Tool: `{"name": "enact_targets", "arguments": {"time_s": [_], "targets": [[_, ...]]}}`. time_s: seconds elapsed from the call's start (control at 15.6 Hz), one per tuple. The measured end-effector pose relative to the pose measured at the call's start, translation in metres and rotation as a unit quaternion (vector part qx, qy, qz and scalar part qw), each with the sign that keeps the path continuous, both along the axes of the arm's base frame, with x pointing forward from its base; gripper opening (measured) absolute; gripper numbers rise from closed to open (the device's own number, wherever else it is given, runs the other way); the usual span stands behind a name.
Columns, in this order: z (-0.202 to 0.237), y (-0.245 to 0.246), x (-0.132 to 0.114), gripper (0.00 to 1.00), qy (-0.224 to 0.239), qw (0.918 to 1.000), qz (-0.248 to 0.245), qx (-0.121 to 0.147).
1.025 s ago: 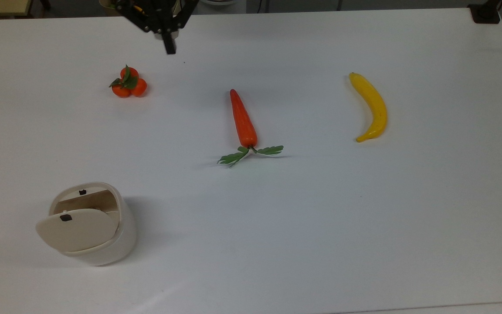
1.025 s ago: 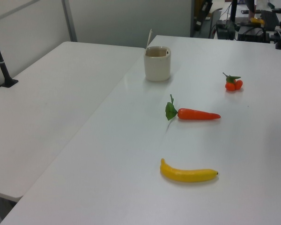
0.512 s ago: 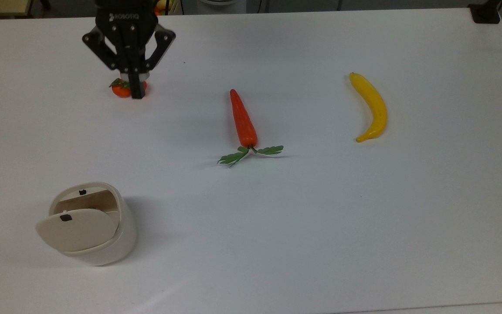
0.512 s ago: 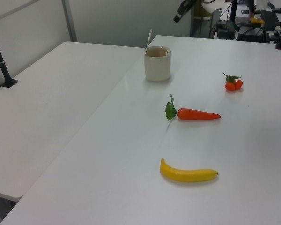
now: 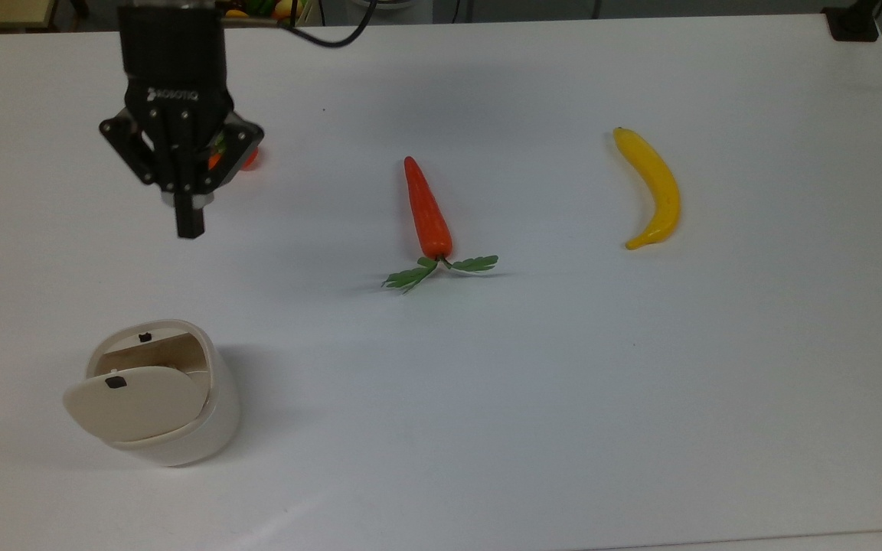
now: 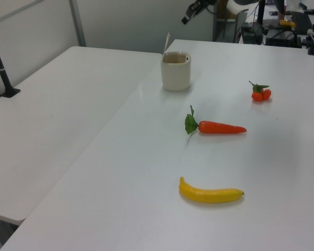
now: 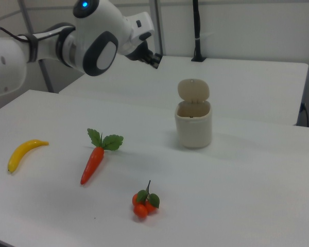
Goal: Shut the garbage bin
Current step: 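Move the gripper over the cream bin's open lid, then lower the gripper onto the raised lid and push it over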
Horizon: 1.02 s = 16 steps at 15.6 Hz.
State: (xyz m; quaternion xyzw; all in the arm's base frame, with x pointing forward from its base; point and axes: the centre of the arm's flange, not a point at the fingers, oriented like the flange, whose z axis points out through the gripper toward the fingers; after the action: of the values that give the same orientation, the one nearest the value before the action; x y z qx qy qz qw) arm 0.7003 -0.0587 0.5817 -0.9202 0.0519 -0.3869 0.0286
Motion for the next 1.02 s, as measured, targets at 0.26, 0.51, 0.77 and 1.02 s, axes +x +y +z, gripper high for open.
{"name": "enact_targets", "arguments": {"time_s": [0.26, 0.51, 0.77, 1.02], "targets": [[-0.013, -0.004, 0.026, 0.01, -0.046, 0.9989, -0.014, -0.001], [-0.04, -0.013, 0.042, 0.01, -0.088, 0.9957, -0.027, -0.009], [-0.062, -0.019, 0.053, 0.01, -0.111, 0.993, -0.035, -0.015], [-0.077, -0.021, 0.066, 0.01, -0.127, 0.991, -0.038, -0.018]]}}
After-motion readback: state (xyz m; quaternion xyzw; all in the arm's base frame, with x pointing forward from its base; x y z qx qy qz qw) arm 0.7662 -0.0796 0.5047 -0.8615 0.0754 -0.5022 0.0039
